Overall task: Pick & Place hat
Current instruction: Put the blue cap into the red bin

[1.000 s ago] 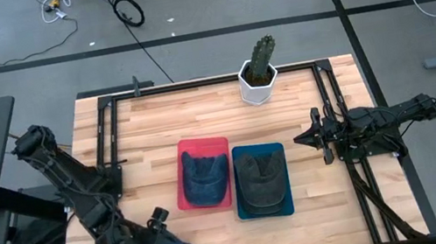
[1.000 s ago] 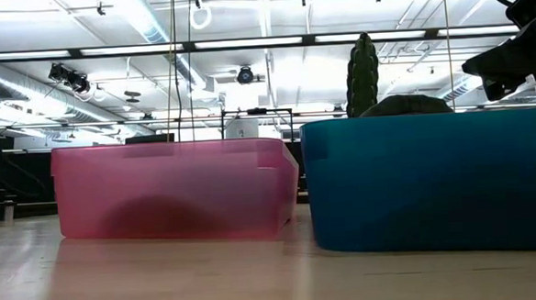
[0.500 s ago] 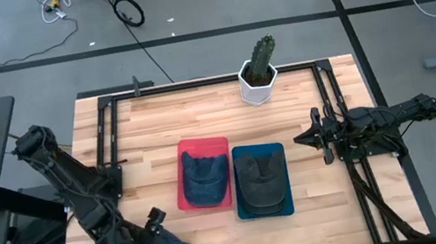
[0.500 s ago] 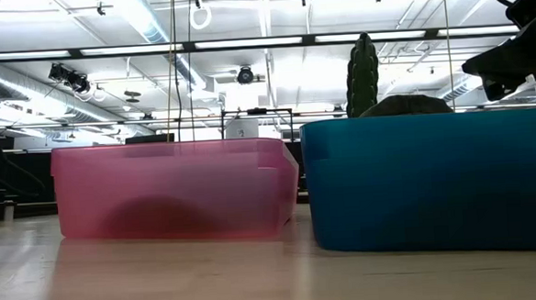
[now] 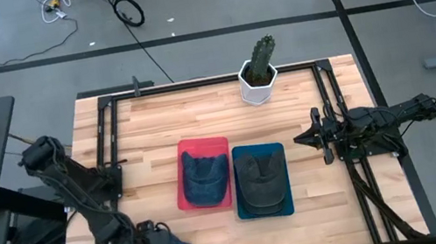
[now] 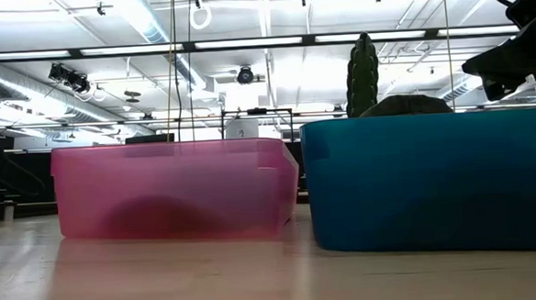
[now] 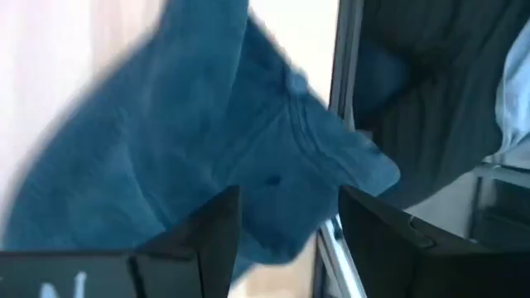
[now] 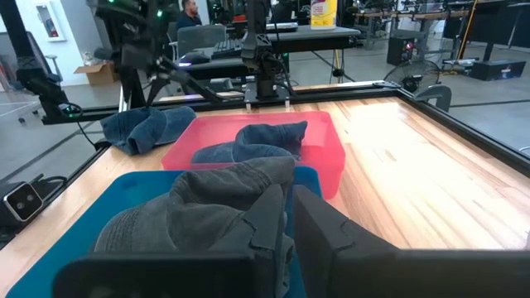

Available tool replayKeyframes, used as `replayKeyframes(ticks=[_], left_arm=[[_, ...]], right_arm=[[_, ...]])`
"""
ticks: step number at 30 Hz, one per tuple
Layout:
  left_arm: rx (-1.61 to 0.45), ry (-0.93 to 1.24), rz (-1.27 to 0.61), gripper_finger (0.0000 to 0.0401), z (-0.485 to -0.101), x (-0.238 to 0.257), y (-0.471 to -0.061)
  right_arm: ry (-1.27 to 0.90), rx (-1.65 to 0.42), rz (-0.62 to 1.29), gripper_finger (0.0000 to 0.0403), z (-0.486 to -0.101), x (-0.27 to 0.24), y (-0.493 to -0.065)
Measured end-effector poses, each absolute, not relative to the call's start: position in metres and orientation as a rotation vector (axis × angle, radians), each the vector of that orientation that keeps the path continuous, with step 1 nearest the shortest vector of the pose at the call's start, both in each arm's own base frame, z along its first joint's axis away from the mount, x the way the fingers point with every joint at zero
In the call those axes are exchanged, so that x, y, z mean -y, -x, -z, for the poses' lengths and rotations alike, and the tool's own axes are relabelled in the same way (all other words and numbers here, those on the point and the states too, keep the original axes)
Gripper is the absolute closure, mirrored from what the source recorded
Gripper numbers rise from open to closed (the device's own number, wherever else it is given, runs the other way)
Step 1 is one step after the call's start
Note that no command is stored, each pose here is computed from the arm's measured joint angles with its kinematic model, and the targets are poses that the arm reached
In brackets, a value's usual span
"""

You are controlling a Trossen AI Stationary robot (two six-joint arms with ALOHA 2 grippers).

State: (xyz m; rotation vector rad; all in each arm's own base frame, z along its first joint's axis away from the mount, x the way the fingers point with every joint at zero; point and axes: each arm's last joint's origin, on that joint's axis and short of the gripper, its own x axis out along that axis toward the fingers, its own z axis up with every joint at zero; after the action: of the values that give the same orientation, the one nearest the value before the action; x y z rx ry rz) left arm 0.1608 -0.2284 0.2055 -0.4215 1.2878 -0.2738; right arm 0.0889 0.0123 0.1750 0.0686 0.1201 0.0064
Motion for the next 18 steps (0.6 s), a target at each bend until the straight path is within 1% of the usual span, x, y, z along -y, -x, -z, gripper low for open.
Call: replayKeyframes(ticks=[5,9,12,16,18], left_arm=[[-1.377,0.56,0.246,0.0207,-0.203,0.234,-0.162],[-1.323,0.602,0.314,0.0211,-0.224,0.246,-0.165],[-1.215,0.647,0.434,0.0211,-0.245,0.259,-0.171],[-0.952,0.602,0.689,0.0211,-0.272,0.272,-0.182],[-0.85,0.589,0.765,0.0211,-0.28,0.276,-0.184]], right_arm=[[-0.069,-0.12,-0.007,0.0367,-0.175,-0.012,-0.089],[-0.069,-0.12,-0.007,0.0367,-0.175,-0.012,-0.089],[-0.069,-0.12,-0.007,0.0367,-0.175,-0.012,-0.089],[-0.069,-0.12,-0.006,0.0367,-0.175,-0.012,-0.089],[-0.069,-0.12,-0.007,0.0367,-0.175,-0.012,-0.089]])
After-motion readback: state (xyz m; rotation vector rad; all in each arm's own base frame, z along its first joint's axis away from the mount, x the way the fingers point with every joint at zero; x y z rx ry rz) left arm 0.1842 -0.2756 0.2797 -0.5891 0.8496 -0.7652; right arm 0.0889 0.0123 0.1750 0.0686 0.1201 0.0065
